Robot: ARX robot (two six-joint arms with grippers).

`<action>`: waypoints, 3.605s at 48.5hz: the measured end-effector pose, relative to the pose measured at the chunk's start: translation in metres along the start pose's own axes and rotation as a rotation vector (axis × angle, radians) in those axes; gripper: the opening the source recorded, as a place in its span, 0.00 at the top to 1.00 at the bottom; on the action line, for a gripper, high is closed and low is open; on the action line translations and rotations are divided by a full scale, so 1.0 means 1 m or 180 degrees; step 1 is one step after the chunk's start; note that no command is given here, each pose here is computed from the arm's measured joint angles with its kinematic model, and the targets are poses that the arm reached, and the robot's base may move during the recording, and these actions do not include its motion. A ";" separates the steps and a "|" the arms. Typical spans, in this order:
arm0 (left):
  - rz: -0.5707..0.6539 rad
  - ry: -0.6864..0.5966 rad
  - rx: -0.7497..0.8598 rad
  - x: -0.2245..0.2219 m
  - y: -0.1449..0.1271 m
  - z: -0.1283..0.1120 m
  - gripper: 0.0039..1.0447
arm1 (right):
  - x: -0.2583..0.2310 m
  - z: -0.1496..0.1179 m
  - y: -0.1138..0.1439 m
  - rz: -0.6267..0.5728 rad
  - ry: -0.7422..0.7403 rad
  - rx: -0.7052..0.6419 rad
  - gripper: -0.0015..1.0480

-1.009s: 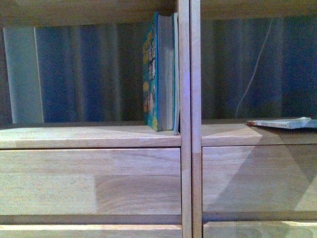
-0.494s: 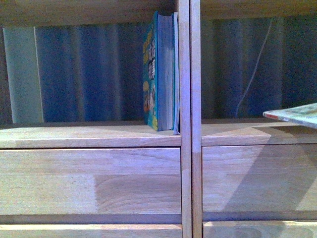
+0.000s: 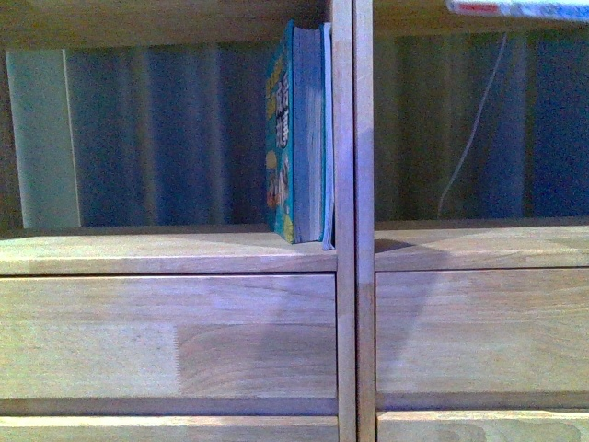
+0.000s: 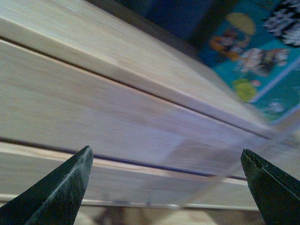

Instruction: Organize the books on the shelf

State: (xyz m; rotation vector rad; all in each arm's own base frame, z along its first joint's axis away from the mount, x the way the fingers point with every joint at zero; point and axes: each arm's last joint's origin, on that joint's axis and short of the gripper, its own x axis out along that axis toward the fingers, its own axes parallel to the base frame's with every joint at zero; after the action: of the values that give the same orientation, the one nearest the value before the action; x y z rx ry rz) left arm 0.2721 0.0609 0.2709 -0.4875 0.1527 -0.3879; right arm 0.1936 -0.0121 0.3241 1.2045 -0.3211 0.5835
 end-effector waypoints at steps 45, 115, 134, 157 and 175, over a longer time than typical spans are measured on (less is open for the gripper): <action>-0.2184 0.0498 -0.1796 0.083 -0.122 0.012 0.07 | 0.087 -0.146 -0.016 0.0411 0.0930 0.0276 0.93; -0.1290 -0.0376 -0.0567 0.078 -0.131 0.070 0.94 | -0.003 -0.102 -0.005 0.0348 0.1222 0.0074 0.07; -0.0242 -0.0855 0.0862 0.131 -0.111 0.070 0.94 | -0.051 -0.052 -0.021 0.0153 0.0760 -0.0077 0.07; 0.0085 -0.1013 0.2231 0.244 -0.121 0.048 0.94 | -0.077 -0.046 -0.035 0.0081 0.0680 0.0044 0.07; 0.0021 -0.0994 0.2508 0.278 -0.122 0.035 0.94 | -0.077 -0.046 -0.045 0.0010 0.0665 0.0199 0.07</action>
State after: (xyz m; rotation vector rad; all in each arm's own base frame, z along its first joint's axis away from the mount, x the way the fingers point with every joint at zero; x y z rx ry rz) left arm 0.4950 -0.1345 0.3461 0.2338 -0.2980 -0.3296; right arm 0.1539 0.0009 0.2333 1.1913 -0.1287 0.7199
